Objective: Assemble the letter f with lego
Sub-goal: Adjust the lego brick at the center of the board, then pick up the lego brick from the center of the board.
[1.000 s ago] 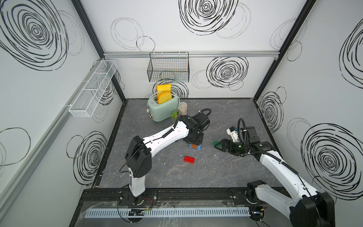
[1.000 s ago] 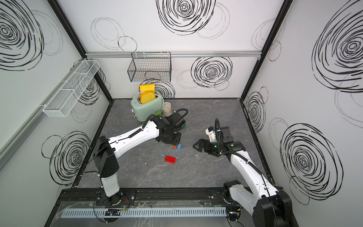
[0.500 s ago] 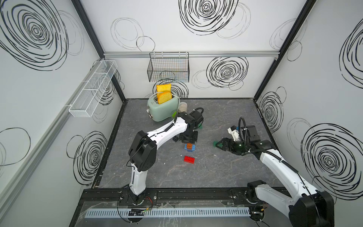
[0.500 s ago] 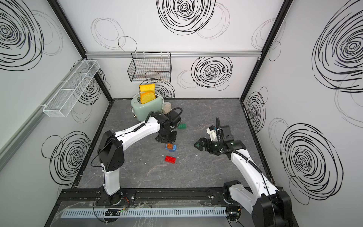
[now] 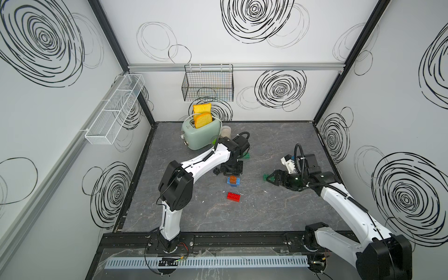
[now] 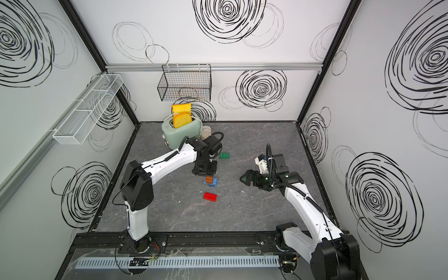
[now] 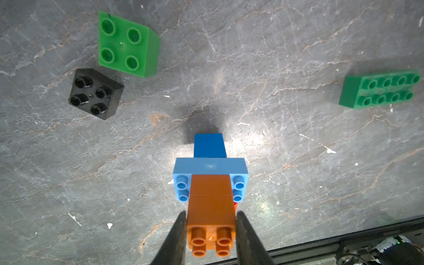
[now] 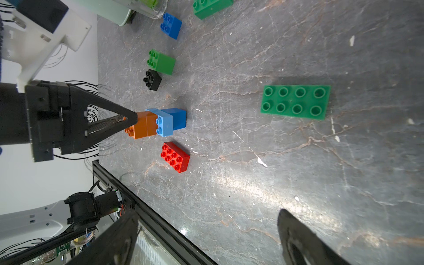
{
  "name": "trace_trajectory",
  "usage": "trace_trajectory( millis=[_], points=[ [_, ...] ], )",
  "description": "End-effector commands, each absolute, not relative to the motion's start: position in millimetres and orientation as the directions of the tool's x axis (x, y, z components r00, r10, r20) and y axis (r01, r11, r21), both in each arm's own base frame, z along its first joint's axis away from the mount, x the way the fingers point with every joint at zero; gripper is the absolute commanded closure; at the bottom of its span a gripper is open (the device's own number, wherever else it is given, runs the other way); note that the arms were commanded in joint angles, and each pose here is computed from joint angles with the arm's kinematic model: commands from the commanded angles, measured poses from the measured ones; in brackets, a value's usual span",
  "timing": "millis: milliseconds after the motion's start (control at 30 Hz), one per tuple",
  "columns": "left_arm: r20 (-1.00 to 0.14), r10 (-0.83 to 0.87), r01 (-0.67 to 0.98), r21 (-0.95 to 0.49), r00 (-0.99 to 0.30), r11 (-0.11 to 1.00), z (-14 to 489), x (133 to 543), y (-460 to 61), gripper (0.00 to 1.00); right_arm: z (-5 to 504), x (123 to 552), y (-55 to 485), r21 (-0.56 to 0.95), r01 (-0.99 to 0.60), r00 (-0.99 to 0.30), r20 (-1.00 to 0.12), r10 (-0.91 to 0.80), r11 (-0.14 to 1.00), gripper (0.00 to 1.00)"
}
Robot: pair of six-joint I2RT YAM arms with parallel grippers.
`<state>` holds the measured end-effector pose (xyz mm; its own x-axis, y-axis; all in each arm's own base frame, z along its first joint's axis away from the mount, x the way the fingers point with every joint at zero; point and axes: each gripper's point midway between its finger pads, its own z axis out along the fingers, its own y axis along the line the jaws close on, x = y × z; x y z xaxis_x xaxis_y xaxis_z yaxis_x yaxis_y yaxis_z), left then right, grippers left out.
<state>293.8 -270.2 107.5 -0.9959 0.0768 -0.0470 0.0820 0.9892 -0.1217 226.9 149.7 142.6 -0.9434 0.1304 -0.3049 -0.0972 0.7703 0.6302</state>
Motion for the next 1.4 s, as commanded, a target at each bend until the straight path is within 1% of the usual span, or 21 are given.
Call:
trace_trajectory(
  millis=[0, 567, 733, 867, 900, 967, 1067, 1100, 1133, 1167, 1233, 1267, 1367],
  points=[
    [-0.001, 0.055, 0.055, -0.094, -0.998, 0.994, 96.4, 289.8, -265.7, 0.66, 147.2, 226.2, 147.4, 0.618, -0.11, -0.943, -0.313, 0.115, 0.779, 0.05],
    [-0.007, 0.038, 0.039, -0.095, -0.999, 0.995, 94.6, 302.0, -271.3, 0.56, 149.8, 222.9, 147.3, 0.618, -0.122, -0.942, -0.317, 0.105, 0.777, 0.05],
    [-0.034, 0.027, 0.03, -0.099, -0.999, 0.995, 101.3, 310.2, -270.7, 0.49, 148.8, 222.3, 148.7, 0.621, -0.125, -0.944, -0.314, 0.1, 0.774, 0.05],
    [-0.068, 0.022, 0.029, -0.106, -0.997, 0.994, 110.4, 317.4, -269.9, 0.4, 149.5, 222.4, 149.6, 0.622, -0.128, -0.944, -0.316, 0.097, 0.773, 0.04],
    [-0.085, 0.021, 0.03, -0.109, -0.996, 0.994, 114.5, 320.6, -269.9, 0.38, 149.5, 223.0, 148.9, 0.618, -0.127, -0.943, -0.318, 0.098, 0.776, 0.04],
    [-0.143, 0.017, 0.034, -0.115, -0.99, 0.993, 130.6, 330.1, -269.9, 0.29, 147.5, 225.7, 144.6, 0.593, -0.117, -0.94, -0.325, 0.104, 0.796, 0.01],
    [-0.256, 0.011, 0.05, -0.145, -0.967, 0.988, 170.9, 337.9, -267.4, 0.17, 142.0, 236.1, 137.3, 0.548, -0.086, -0.933, -0.337, 0.125, 0.832, 0.01],
    [-0.292, 0.01, 0.059, -0.16, -0.956, 0.985, 184.7, 336.8, -265.6, 0.12, 139.9, 240.6, 135.6, 0.534, -0.074, -0.93, -0.341, 0.134, 0.842, 0.01],
    [-0.336, 0.018, 0.08, -0.172, -0.942, 0.982, 199.8, 334.2, -263.8, 0.04, 135.2, 245.9, 134.4, 0.514, -0.06, -0.928, -0.344, 0.142, 0.855, 0.01],
    [-0.384, 0.029, 0.108, -0.184, -0.923, 0.977, 215.2, 328.3, -263.3, 0.02, 128.6, 251.8, 133.1, 0.494, -0.045, -0.926, -0.346, 0.149, 0.868, 0.01],
    [-0.461, 0.045, 0.155, -0.203, -0.886, 0.967, 233.8, 313.6, -262.0, 0.02, 111.7, 262.7, 132.6, 0.465, -0.015, -0.933, -0.324, 0.155, 0.885, 0.01],
    [-0.49, 0.022, 0.149, -0.222, -0.871, 0.964, 238.2, 304.5, -257.3, 0.02, 103.3, 269.3, 132.5, 0.449, -0.001, -0.939, -0.307, 0.153, 0.894, 0.01],
    [-0.532, -0.063, 0.156, -0.356, -0.844, 0.922, 240.5, 278.0, -249.8, 0.02, 79.4, 288.0, 133.8, 0.371, 0.004, -0.949, -0.29, 0.12, 0.929, 0.01]
  ],
)
